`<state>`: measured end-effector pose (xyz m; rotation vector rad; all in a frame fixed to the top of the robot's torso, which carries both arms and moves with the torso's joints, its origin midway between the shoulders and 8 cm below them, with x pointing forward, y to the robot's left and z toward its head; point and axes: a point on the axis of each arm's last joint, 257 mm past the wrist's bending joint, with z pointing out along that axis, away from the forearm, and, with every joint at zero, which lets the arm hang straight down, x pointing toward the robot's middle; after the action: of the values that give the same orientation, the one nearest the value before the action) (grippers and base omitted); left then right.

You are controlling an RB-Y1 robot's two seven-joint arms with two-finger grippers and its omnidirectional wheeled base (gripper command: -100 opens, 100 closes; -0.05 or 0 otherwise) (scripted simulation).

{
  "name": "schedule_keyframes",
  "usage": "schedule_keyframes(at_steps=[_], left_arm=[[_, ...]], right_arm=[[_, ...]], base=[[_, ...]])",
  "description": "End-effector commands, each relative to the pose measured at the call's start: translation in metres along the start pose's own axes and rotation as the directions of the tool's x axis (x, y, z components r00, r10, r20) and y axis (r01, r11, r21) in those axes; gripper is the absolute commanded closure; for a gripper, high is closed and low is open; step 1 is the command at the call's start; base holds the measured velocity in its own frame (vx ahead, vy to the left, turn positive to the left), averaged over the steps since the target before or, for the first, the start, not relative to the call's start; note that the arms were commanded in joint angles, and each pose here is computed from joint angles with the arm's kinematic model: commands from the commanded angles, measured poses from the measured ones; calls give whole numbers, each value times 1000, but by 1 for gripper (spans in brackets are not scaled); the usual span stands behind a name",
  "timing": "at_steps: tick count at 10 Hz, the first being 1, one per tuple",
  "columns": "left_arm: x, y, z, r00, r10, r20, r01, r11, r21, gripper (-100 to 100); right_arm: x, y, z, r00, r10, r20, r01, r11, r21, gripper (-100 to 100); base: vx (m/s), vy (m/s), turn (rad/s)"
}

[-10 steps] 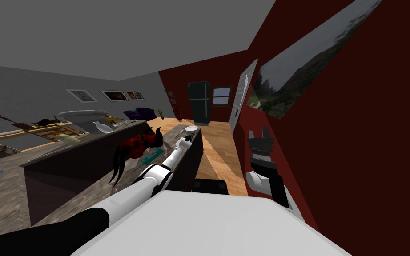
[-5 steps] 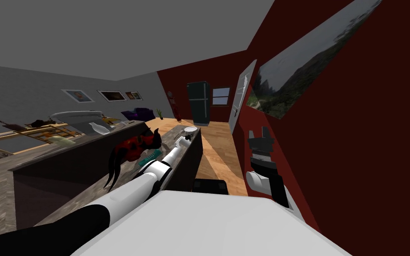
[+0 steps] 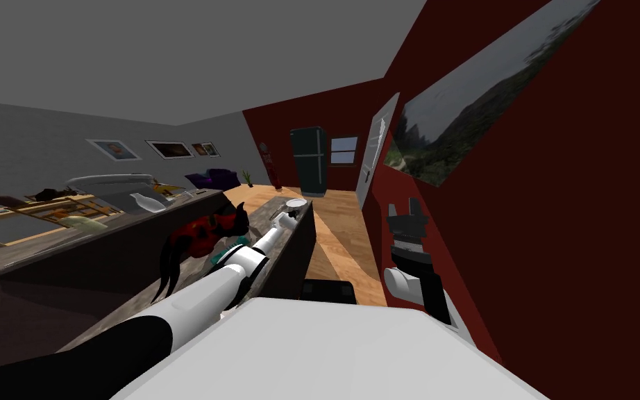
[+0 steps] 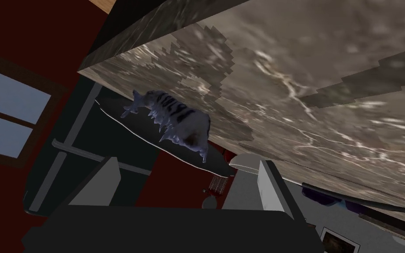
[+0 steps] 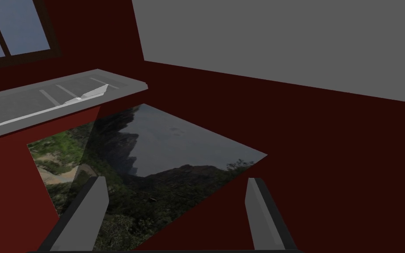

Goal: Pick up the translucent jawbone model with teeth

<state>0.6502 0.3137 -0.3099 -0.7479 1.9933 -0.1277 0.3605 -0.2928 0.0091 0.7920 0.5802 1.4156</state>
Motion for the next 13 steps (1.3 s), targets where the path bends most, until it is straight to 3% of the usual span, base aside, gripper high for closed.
schedule_keyframes(at_steps=[1,2,3,4,6,7,8,9,10,11,12,13], left_arm=[[0,0,0,1000,0,0,0,1000,0,0],[-14,31,-1,999,-40,18,40,999,-21,-100],[-6,40,-1,999,-40,9,40,999,-34,-100],[-22,65,-2,997,-77,31,78,996,-51,-100],[-13,80,-4,997,-74,22,75,995,-67,-100],[-31,105,-9,993,-104,50,108,991,-78,-100],[-20,119,-10,994,-103,37,106,990,-97,-100],[-20,119,-10,994,-103,37,106,990,-97,-100],[-38,145,-15,990,-128,65,135,984,-113,-100],[-28,156,-18,990,-126,54,132,983,-126,-100],[-47,177,-26,985,-147,85,157,979,-131,-100],[-36,191,-28,987,-145,73,155,976,-152,-100]], right_arm=[[0,0,0,1000,0,0,0,1000,0,0],[0,0,0,1000,0,0,0,1000,0,0],[0,0,0,1000,0,0,0,1000,0,0],[0,0,0,1000,0,0,0,1000,0,0],[0,0,0,1000,0,0,0,1000,0,0],[0,0,0,1000,0,0,0,1000,0,0],[0,0,0,1000,0,0,0,1000,0,0],[0,0,0,1000,0,0,0,1000,0,0],[0,0,0,1000,0,0,0,1000,0,0],[0,0,0,1000,0,0,0,1000,0,0],[0,0,0,1000,0,0,0,1000,0,0],[0,0,0,1000,0,0,0,1000,0,0]], base=[[0,0,0],[14,-37,-284],[25,-34,-123],[33,-60,-197],[19,-33,-56],[21,-31,-259],[20,-26,-126],[7,-14,33],[22,-37,-230],[23,-34,-142],[32,-51,-277],[31,-39,-92]])
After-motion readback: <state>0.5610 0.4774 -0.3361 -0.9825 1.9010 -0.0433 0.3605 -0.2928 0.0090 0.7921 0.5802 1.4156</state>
